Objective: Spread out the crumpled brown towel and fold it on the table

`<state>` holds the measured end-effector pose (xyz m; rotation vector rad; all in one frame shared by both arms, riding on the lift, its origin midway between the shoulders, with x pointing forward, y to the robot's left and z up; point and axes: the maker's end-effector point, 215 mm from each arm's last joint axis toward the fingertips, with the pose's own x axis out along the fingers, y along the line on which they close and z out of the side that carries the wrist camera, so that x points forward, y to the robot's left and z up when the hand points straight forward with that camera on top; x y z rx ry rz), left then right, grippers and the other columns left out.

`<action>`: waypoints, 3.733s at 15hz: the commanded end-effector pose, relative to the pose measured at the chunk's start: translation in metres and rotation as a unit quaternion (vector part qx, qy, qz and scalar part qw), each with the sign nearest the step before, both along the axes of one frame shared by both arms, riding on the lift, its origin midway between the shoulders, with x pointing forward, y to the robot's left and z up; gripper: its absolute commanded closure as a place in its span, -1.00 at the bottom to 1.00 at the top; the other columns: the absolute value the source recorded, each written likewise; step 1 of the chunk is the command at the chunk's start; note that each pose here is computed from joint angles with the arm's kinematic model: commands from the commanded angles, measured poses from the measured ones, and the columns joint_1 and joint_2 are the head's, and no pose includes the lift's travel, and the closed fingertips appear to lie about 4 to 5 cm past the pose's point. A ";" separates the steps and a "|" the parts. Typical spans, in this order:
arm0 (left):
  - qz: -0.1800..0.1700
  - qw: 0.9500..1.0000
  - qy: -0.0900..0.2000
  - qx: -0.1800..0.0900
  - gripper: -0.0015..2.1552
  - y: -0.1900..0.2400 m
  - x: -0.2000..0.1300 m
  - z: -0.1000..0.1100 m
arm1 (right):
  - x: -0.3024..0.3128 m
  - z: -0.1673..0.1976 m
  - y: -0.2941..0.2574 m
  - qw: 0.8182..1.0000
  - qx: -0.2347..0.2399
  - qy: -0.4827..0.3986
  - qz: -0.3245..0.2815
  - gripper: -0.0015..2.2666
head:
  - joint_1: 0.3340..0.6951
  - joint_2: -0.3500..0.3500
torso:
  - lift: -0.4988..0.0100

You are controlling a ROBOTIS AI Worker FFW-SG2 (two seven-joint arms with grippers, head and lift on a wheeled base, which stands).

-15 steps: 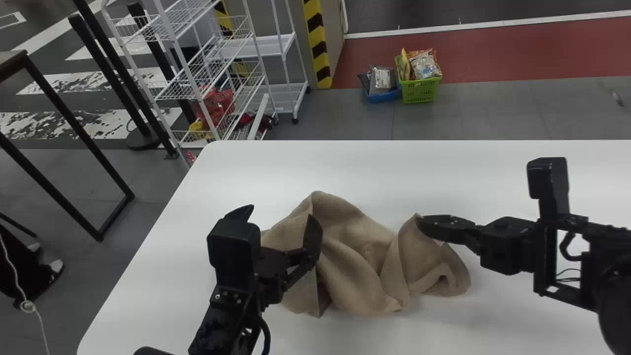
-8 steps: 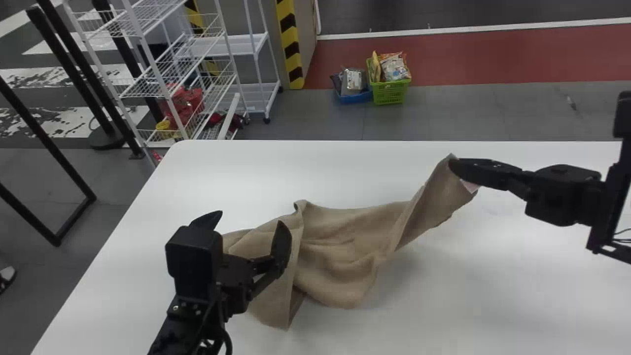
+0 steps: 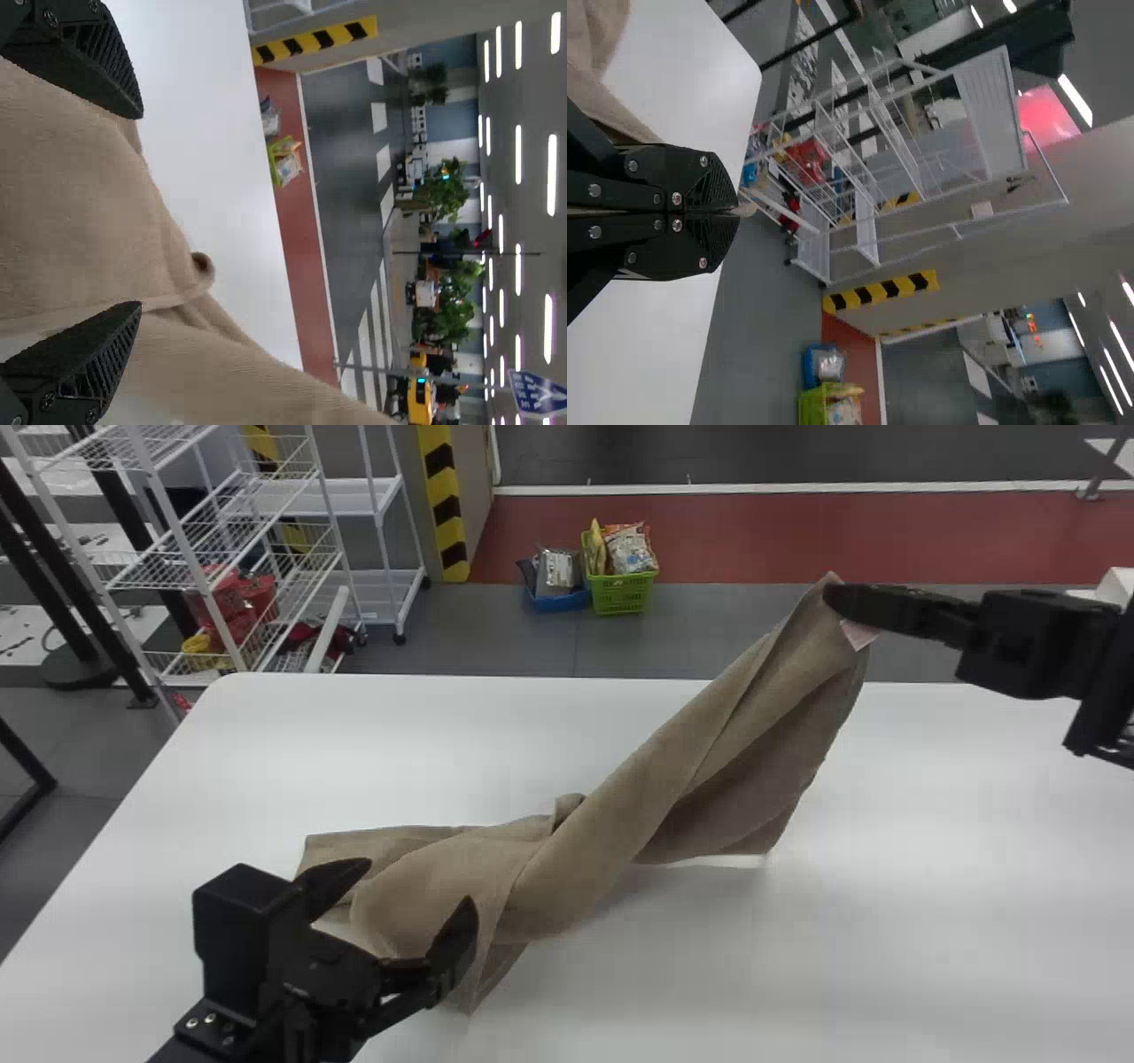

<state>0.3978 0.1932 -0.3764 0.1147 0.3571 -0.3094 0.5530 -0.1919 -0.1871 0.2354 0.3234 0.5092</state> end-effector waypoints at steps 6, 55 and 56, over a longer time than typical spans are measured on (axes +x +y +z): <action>-0.020 0.996 0.092 -0.007 -0.96 -0.014 -0.035 -0.040 | 0.004 0.007 -0.053 0.998 -0.002 -0.002 -0.069 0.54 | 1.00 -0.15 | 0.46; 0.195 0.953 -0.163 0.167 -0.86 -0.139 0.016 -0.051 | -0.018 -0.009 -0.022 0.999 0.008 -0.050 -0.019 0.54 | 1.00 -0.58 | 0.46; 0.197 0.950 -0.164 0.175 -0.86 -0.134 0.013 -0.052 | -0.018 -0.008 -0.021 0.998 0.013 -0.051 -0.016 0.54 | 1.00 -0.56 | 0.46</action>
